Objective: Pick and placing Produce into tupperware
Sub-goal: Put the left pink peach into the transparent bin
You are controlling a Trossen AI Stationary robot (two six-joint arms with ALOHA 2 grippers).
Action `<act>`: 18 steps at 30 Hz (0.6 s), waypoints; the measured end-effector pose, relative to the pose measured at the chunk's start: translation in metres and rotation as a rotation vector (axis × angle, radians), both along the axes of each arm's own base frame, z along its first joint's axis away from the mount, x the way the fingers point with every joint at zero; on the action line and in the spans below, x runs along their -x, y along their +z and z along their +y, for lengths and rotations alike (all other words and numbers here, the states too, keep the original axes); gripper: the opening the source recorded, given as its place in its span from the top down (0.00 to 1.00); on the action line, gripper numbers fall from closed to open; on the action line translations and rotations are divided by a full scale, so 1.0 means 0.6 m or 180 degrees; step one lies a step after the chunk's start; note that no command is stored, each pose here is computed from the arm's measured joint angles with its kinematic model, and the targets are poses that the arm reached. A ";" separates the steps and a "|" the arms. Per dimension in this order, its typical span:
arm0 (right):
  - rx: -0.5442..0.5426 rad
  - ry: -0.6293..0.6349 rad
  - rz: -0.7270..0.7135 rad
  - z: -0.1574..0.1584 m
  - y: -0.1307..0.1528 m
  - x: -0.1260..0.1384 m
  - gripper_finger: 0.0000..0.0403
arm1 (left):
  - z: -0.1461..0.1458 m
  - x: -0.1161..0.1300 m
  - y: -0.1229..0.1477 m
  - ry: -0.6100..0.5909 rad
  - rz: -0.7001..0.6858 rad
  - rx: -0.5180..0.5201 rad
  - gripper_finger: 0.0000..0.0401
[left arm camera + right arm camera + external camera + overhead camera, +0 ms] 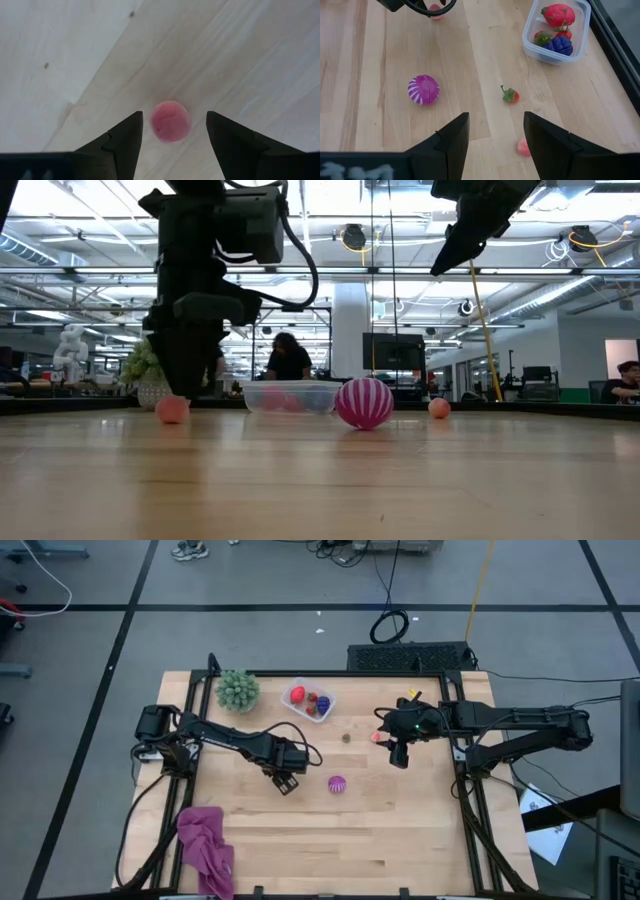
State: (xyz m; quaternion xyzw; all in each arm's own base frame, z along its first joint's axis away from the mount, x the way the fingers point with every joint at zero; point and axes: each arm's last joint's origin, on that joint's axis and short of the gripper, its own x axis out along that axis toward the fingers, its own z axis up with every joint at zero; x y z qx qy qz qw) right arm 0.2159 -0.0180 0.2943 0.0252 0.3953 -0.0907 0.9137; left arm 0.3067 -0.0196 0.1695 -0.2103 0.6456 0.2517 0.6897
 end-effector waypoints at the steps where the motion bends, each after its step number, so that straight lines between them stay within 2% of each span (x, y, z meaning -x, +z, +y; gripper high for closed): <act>1: 0.0000 0.0000 0.0001 0.000 0.000 0.000 0.55 | 0.000 0.000 0.000 -0.0001 0.0002 0.0000 0.44; 10: 0.0000 0.0000 0.0002 0.000 0.000 0.000 0.55 | 0.000 0.002 -0.001 0.0002 0.0042 -0.0004 0.44; 18: 0.0000 0.0000 0.0003 0.000 0.000 0.000 0.55 | 0.002 0.021 -0.027 0.0103 0.0174 -0.0023 0.44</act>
